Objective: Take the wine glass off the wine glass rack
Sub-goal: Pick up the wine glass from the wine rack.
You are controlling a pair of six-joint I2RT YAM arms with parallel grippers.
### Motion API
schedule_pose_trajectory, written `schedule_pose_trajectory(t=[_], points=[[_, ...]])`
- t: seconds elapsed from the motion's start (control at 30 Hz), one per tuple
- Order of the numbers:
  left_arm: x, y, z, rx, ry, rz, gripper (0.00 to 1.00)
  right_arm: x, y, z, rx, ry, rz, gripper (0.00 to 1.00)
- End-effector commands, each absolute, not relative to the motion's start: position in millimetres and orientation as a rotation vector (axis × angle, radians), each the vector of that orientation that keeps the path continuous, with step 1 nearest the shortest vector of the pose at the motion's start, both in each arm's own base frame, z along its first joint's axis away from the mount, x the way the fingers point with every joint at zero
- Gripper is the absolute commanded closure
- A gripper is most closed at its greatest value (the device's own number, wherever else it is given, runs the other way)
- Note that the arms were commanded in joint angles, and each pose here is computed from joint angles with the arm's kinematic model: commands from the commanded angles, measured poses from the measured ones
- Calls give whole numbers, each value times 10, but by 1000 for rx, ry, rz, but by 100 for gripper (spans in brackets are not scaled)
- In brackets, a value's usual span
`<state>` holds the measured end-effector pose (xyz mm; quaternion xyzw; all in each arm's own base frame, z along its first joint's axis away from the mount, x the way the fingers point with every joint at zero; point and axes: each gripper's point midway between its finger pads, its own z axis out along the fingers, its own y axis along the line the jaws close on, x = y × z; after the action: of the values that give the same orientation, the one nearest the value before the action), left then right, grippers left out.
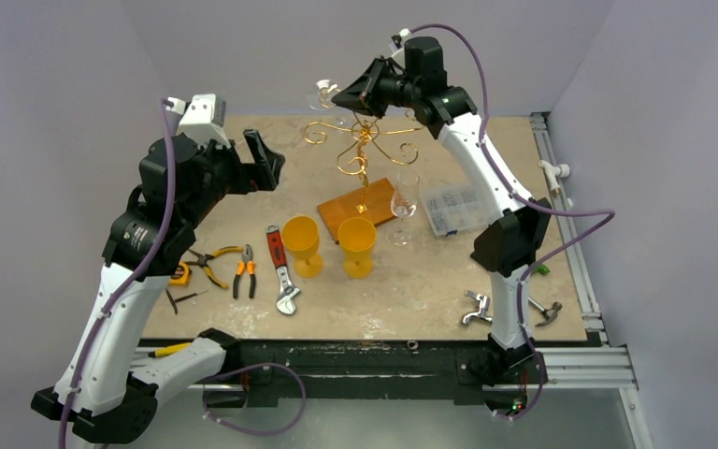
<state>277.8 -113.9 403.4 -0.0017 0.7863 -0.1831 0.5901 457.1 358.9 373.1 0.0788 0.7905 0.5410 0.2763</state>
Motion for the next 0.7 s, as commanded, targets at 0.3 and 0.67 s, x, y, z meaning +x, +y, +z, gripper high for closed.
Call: schedule_pose_trajectory(t=[0.3,0.67], points=[[2820,-1146,4130,15,1788,-429,7,4467,3662,3950,212,2069,1566,100],[2810,-1170,4138,18,1787,-447,7,4357,3619,4081,204,2050,1585,100]])
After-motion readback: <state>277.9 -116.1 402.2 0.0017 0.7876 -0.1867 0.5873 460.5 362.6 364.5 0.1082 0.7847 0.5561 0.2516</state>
